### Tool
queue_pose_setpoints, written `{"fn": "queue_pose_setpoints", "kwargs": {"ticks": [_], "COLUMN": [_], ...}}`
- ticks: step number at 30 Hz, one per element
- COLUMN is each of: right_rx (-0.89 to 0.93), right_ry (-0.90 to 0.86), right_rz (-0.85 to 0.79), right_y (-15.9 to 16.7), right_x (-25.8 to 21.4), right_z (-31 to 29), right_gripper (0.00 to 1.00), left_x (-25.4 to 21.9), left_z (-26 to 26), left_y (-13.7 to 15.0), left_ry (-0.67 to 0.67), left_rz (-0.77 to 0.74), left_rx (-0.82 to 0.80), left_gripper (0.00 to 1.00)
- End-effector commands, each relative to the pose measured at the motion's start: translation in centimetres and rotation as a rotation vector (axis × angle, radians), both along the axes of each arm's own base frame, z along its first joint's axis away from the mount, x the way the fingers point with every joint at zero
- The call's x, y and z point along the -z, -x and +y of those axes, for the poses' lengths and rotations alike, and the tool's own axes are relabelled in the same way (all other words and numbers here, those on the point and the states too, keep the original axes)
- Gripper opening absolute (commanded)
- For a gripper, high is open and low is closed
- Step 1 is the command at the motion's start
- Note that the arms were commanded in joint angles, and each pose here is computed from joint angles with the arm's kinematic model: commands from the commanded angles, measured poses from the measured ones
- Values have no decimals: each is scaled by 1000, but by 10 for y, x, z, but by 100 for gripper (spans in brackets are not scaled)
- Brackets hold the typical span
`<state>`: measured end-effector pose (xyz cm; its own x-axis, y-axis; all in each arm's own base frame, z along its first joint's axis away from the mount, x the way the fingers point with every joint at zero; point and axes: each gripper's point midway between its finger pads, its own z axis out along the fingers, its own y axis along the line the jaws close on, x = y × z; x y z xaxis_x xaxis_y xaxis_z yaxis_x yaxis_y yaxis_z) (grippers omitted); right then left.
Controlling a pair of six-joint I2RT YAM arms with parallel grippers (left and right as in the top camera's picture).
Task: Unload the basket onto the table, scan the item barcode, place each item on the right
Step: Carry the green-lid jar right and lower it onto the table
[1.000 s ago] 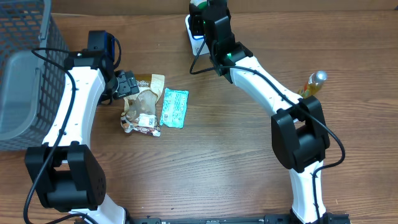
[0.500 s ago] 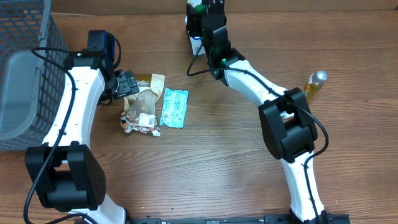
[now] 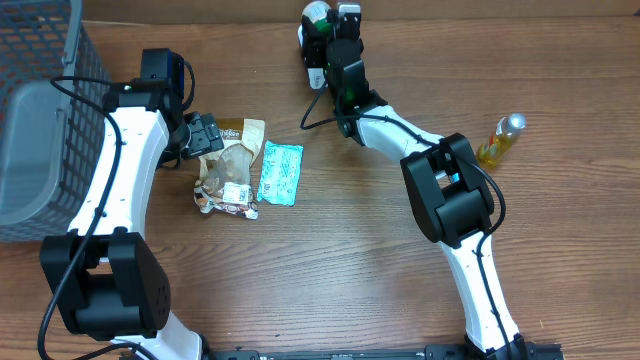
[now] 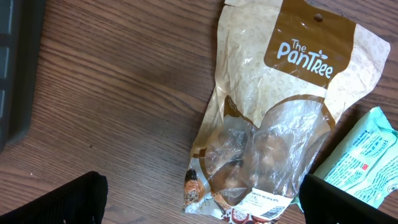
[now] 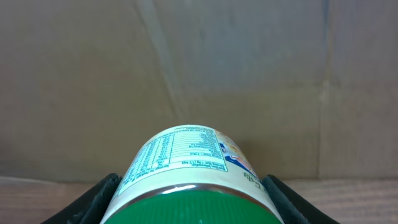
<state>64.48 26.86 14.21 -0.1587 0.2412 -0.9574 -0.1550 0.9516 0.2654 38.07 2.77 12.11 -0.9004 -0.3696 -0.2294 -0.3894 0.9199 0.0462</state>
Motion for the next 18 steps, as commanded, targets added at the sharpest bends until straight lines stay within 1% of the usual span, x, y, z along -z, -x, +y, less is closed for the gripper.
{"fn": "queue_pose_setpoints", "kwargs": {"ticks": [1,8,18], "right_rx": [21,-23,-19], "right_ry": [-5,-5,-25], "right_rz": [-19,9,-34], "right_y": [-8,-7,-9], "right_x": [-1,17,6], "right_z": [-11,-4,-6], "right_gripper": [22,22,22], "left_x": [5,5,5], "left_z": [3,3,3], "left_y": [2,2,2], "left_ry": [-8,-8,-8], "left_rz": [14,14,14], "left_rx": [-13,-13,-13], "left_gripper": [100,100,100]}}
